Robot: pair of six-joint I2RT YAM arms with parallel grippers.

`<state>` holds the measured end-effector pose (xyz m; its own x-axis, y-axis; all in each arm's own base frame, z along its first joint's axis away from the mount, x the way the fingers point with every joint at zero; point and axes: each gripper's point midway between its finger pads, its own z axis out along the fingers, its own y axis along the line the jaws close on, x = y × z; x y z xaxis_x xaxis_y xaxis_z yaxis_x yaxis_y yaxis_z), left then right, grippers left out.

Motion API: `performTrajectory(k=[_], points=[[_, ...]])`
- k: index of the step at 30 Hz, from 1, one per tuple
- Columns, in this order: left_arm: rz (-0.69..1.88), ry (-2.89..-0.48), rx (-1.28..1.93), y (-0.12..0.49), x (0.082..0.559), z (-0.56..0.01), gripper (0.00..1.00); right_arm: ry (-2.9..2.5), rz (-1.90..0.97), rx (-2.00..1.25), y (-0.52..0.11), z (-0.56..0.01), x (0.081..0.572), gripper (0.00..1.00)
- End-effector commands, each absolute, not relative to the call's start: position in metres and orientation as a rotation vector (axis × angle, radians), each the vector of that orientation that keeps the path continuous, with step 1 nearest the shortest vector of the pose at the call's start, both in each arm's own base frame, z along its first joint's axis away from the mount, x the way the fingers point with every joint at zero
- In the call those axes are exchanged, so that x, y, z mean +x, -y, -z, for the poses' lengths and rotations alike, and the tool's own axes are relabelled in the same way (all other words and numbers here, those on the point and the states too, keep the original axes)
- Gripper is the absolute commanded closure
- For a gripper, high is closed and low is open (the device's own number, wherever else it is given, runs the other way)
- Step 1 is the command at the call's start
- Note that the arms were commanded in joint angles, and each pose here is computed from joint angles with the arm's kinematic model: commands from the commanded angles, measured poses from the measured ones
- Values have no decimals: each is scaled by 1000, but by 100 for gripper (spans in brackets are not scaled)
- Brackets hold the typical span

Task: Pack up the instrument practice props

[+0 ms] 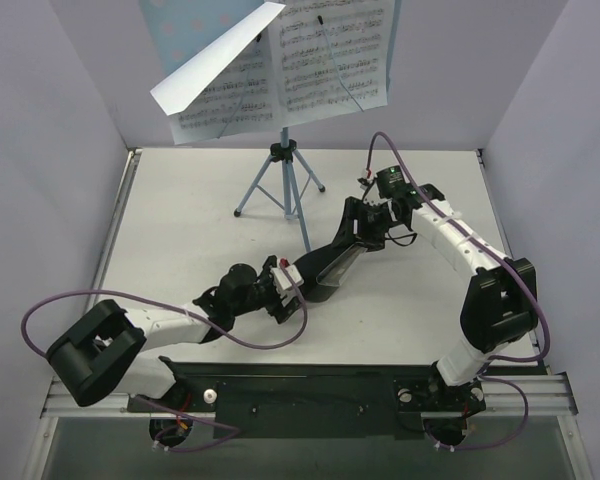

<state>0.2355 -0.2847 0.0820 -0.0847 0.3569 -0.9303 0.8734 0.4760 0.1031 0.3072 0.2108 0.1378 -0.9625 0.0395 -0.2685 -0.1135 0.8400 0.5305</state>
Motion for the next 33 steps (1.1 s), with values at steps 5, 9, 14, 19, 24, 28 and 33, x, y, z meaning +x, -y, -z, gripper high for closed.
performTrajectory(k=[5,9,14,19,24,28,33], points=[[607,-1553,1062,307,252,-107,12,-2782,-838,-28,-206,-137,295,100],[532,-1557,1040,302,265,-109,12,-2779,-849,-30,-207,-138,296,100],[532,-1540,1058,305,266,-111,12,-2787,-865,-27,-209,-137,294,100],[638,-1537,1111,315,250,-107,16,-2780,-871,-24,-209,-138,296,100],[651,-1521,1125,318,248,-108,21,-2782,-872,-26,-209,-138,295,100],[628,-1510,1131,318,251,-109,28,-2785,-872,-21,-209,-136,294,100],[600,-1517,1123,315,255,-110,38,-2774,-854,-24,-207,-139,295,100]])
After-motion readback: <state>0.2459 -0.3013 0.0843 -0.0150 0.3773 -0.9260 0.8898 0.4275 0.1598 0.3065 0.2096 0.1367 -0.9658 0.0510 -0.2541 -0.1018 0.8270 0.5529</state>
